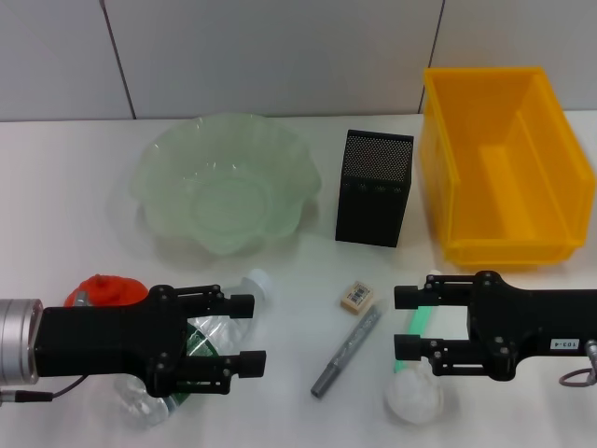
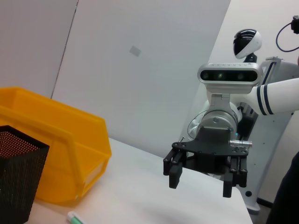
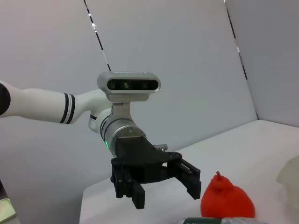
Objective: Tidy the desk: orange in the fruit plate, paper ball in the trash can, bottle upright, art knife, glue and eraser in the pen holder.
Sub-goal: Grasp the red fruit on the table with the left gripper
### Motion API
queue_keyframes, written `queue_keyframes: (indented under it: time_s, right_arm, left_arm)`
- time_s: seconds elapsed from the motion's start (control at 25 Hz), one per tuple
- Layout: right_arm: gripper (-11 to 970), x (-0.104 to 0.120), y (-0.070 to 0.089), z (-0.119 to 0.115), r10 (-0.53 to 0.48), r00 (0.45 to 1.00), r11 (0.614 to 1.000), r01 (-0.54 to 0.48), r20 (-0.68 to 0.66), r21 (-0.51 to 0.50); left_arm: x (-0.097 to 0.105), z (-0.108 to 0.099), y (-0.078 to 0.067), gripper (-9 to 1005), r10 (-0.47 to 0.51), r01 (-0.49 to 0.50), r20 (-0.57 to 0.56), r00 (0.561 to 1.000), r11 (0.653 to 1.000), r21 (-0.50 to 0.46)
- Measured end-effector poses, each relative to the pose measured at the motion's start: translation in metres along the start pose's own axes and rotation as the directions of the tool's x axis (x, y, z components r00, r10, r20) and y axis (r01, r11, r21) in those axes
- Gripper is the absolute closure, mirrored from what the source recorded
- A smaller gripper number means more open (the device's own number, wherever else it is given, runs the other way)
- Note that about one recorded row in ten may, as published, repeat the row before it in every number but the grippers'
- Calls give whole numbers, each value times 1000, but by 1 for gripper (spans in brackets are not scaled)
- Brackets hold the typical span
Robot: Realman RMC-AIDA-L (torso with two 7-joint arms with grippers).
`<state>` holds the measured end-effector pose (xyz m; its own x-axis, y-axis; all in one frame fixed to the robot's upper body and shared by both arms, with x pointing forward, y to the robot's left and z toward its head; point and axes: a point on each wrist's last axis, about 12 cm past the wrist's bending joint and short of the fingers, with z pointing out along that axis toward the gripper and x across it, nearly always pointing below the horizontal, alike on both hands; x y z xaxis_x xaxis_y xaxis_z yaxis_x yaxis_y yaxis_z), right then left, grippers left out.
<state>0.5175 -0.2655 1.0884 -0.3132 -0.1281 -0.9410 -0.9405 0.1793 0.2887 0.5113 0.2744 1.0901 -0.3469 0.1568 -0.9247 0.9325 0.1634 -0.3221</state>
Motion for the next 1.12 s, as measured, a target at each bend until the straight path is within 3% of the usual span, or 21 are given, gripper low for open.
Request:
queue_keyframes:
  time_s: [1.12]
  right_arm:
    - [306,1,1,4,4,1000,1000,-4,4,-7]
  left_arm:
    - [0,-2,-4,227,12,-12,7,1000,1000,18]
